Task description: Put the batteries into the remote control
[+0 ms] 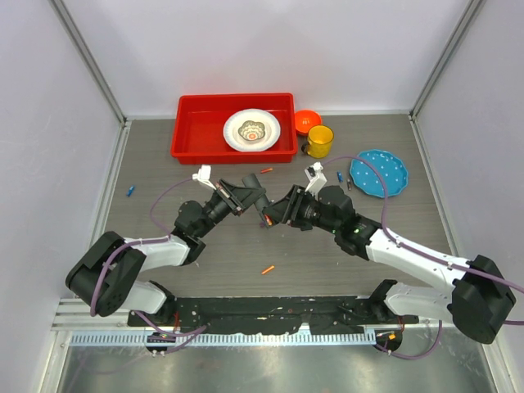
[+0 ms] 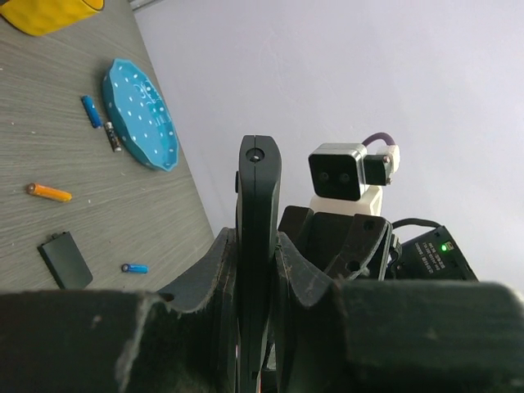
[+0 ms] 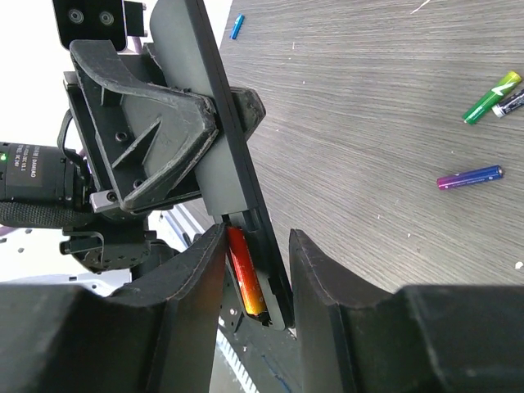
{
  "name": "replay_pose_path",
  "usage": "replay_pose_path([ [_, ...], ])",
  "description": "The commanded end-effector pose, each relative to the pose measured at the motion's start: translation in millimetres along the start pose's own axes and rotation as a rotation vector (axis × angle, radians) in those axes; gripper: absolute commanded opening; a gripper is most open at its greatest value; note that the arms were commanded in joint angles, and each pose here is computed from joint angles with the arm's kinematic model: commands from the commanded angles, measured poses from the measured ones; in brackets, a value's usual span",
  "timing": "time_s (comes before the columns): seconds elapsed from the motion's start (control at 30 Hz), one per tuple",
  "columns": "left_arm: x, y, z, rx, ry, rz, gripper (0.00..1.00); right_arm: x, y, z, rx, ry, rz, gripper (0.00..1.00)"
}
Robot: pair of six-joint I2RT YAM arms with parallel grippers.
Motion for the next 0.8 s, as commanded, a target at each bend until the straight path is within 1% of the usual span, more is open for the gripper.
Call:
replay_pose_path([
  [0.0, 1.4, 71.6, -95.0, -0.072, -0.329, -0.279, 0.0, 2.3, -26.7, -37.5, 0.042, -0.146, 0.108, 0.41],
  [0.23, 1.1, 70.0, -95.1, -0.073, -0.329, -0.268, 0.0, 2.0, -25.9, -36.4, 0.044, -0.142, 0.105, 0.42],
  [0.33, 1.7, 65.9, -89.7, -0.074, -0.316, -0.257, 0.0, 2.8, -20.4, -22.4, 0.045, -0.102, 0.087, 0.47],
  [0.37, 2.6, 63.8, -86.0, -0.071, -0.307, -0.253, 0.0, 3.2, -18.5, -17.5, 0.043, -0.092, 0.082, 0.51],
  [0.43, 3.8, 59.8, -79.9, -0.07, -0.293, -0.244, 0.0, 4.4, -12.1, -2.2, 0.046, -0.057, 0.065, 0.55],
  [0.47, 4.7, 59.1, -79.5, -0.072, -0.294, -0.243, 0.0, 4.9, -10.1, 2.6, 0.046, -0.048, 0.061, 0.59],
  [0.63, 7.2, 54.0, -70.9, -0.066, -0.275, -0.236, 0.0, 8.2, -0.4, 27.2, 0.053, 0.005, 0.041, 0.64],
  [0.77, 8.7, 53.0, -71.5, -0.062, -0.282, -0.235, 0.0, 15.2, 4.4, 40.8, 0.074, 0.044, 0.035, 0.68],
])
Point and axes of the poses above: each gripper's point midway between its finger pads, its own x axis back along the fingers, its own z axis along the line the jaws close on, y = z × x, the point moved 1 cm from there along x, back along the fingers, and after that the axes turned 13 degrees about -x, right-handed, at the moved point
